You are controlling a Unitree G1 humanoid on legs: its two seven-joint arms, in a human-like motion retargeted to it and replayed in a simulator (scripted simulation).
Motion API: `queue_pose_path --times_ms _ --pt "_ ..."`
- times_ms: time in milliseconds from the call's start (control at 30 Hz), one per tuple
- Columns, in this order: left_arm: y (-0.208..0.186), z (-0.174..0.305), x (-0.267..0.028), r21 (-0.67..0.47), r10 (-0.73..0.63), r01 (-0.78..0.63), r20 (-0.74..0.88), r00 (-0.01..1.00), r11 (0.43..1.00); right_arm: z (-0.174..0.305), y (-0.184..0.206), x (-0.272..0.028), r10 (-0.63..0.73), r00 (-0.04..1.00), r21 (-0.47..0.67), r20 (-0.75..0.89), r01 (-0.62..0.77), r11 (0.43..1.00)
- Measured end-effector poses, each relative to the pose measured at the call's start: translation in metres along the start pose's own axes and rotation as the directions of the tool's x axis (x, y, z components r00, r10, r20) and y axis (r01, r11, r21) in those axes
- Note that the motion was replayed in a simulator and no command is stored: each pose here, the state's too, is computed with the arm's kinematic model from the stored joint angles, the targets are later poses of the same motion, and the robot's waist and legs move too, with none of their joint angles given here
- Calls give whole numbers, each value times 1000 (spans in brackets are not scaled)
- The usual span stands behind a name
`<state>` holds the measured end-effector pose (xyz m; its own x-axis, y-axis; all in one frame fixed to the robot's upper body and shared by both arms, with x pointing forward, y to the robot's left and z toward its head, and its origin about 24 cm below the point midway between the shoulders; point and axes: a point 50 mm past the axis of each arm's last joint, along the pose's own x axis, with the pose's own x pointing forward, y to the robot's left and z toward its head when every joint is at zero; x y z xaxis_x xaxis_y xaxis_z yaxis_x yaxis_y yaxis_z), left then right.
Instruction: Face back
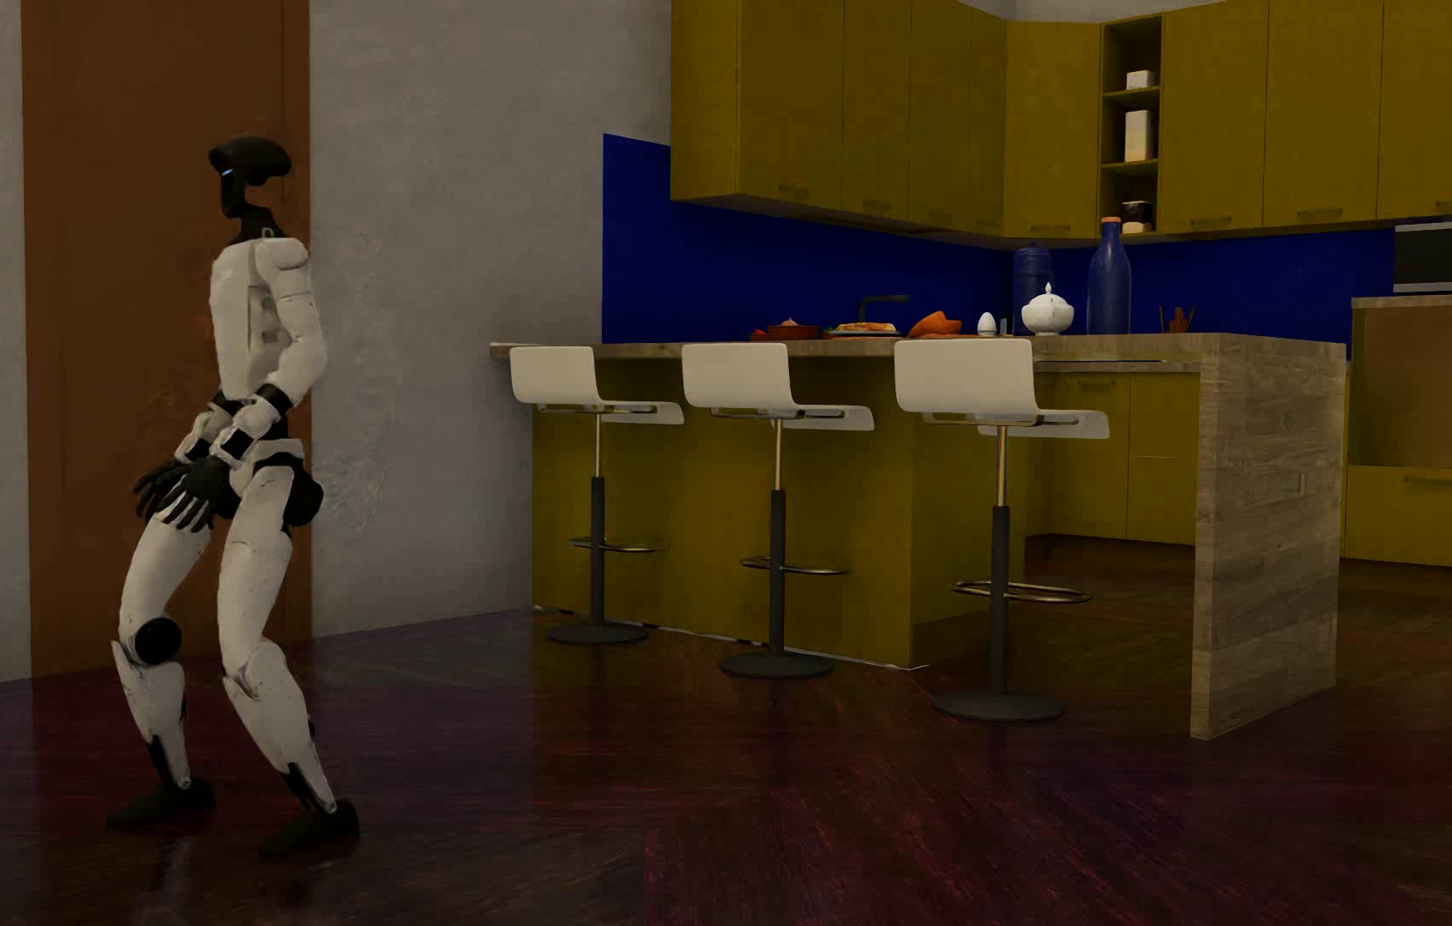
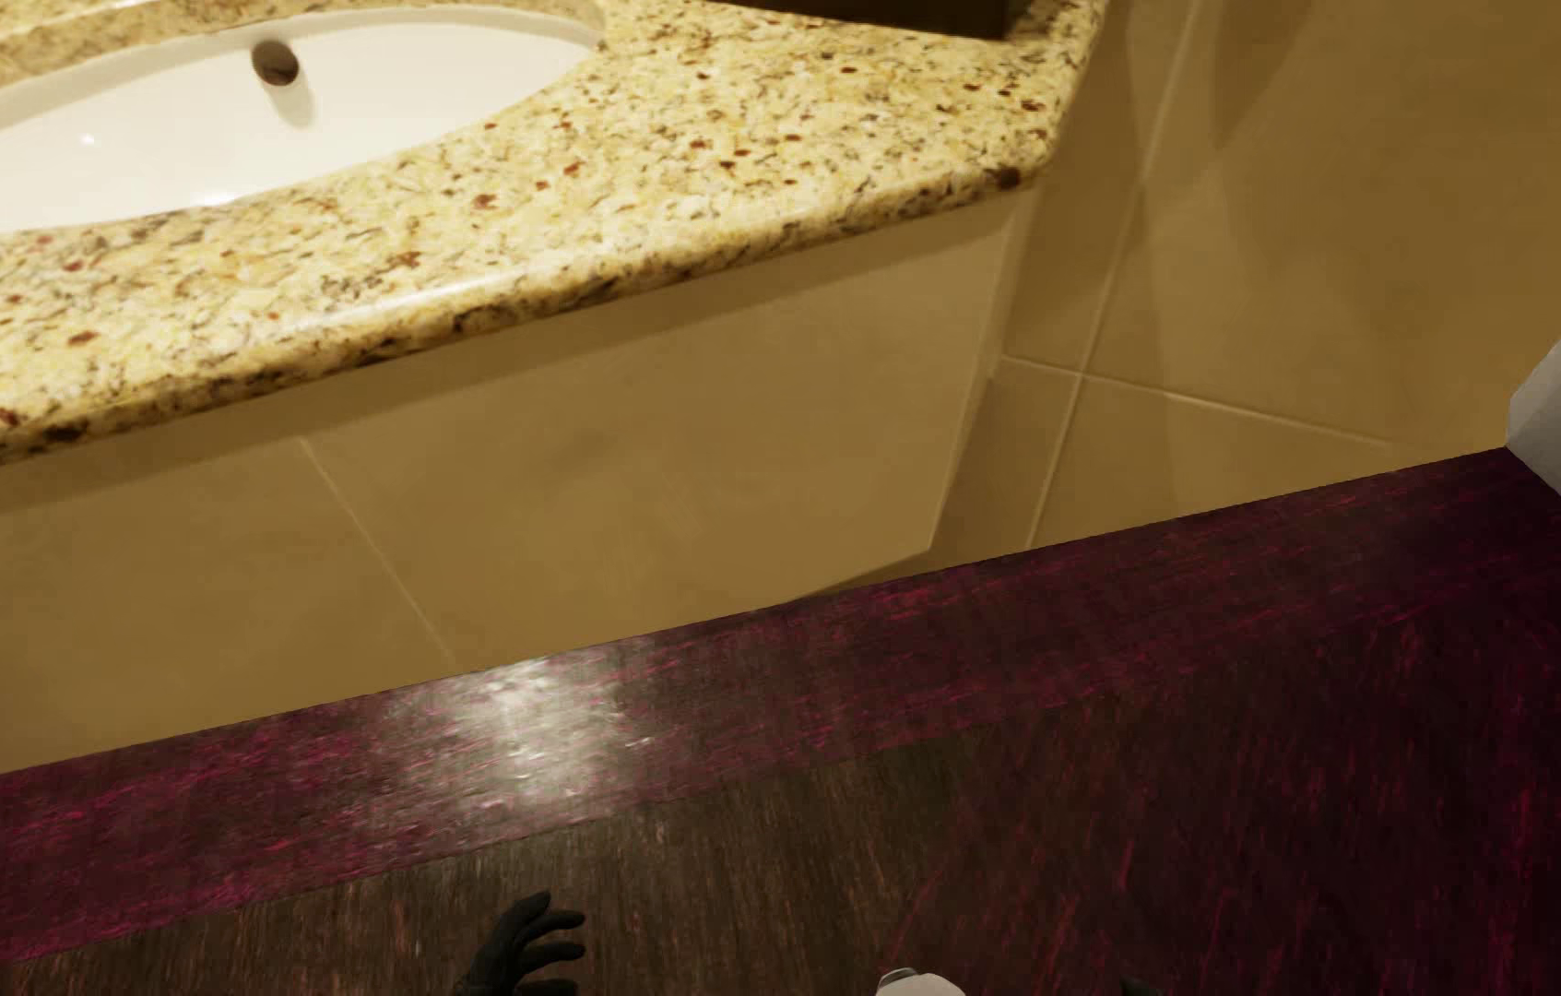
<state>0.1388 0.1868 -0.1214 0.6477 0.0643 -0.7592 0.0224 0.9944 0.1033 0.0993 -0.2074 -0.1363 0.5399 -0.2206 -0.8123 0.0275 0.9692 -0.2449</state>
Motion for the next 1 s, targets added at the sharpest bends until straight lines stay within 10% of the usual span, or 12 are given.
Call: queue_pose_path --times_ms 200,367,467,700,800,1000 --pt "6 29 1 61 35 -50 225 974 997 -1 -12 2 -9 1000 28 -16 10 1000" --pt "33 -56 -22 1 35 -35 -134 990 999 0 -2 -6 -113 992 51 56 110 993" --pt "3 -1 2 73 -29 30 -8 1000 997 -14 -14 -4 -113 993 66 -24 114 991" --pt "51 -34 -20 53 88 -87 -19 996 995 6 -14 -5 -69 994 61 86 64 996" --pt "-1 -4 -9 78 -57 50 100 993 996 4 -23 1 -40 998 -7 53 40 999" --pt "36 -37 -14 37 43 -39 -113 993 999 3 -6 -4 -50 998 48 49 48 998"
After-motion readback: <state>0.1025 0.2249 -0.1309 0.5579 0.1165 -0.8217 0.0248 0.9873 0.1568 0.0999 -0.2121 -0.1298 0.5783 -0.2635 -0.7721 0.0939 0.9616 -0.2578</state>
